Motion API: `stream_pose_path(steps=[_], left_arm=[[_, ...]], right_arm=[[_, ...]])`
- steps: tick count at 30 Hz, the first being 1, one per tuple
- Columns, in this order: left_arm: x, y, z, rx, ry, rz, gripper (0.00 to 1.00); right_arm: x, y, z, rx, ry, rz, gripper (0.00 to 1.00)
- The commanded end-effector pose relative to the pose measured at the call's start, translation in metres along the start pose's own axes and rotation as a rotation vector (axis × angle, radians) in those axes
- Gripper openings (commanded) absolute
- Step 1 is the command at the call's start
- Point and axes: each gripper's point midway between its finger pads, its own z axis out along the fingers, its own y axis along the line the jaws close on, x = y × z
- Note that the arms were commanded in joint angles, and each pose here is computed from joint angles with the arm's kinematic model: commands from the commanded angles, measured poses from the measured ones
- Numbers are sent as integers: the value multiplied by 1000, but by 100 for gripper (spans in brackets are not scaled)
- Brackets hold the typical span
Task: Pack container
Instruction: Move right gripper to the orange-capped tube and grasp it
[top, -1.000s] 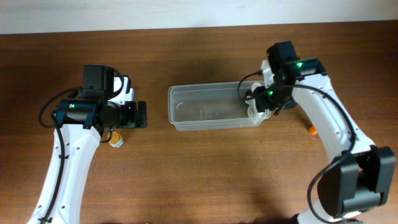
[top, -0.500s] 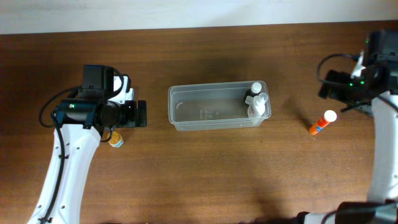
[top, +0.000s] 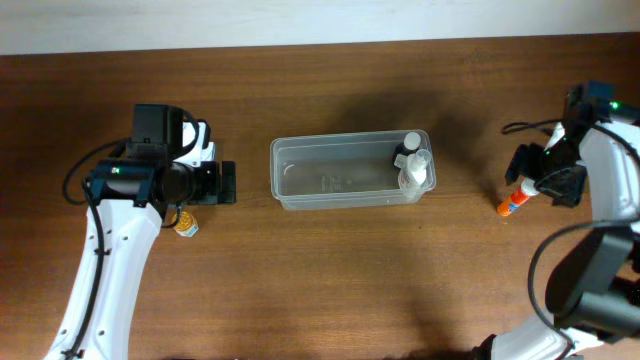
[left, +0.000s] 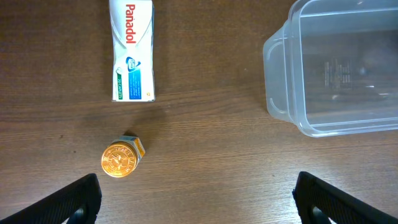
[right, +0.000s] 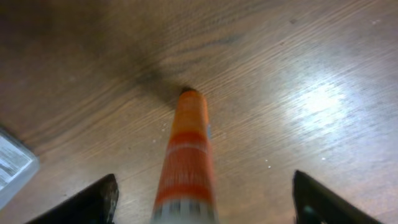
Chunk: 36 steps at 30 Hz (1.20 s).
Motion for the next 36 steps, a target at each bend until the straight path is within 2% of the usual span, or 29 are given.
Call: stream_pose_path(steps=[1, 3, 11, 13, 16, 21, 25, 31, 36], left_arm=[[-6, 3, -4, -9, -18, 9, 99], [-6, 3, -4, -9, -18, 9, 99], [-6, 3, -4, -9, -18, 9, 99], [-6, 3, -4, -9, -18, 9, 99], [-6, 3, -4, -9, -18, 9, 99], [-6, 3, -4, -9, -18, 9, 99], [-6, 3, -4, -9, -18, 9, 99], [-6, 3, -4, -9, -18, 9, 99], [-6, 3, -4, -9, -18, 9, 99]], right_arm=[[4, 5, 13, -24, 48, -3, 70], [4, 5, 13, -23, 50, -3, 66], [5, 4, 13, -23, 54, -3, 37], [6, 4, 13, -23, 56, -3, 36], [6, 4, 13, -22, 56, -3, 26], [6, 6, 13, -30, 57, -4, 18], [6, 7, 12, -34, 57, -5, 7], [4, 21, -7, -69, 12, -65, 6], [7, 59, -67, -91, -83, -210, 6]])
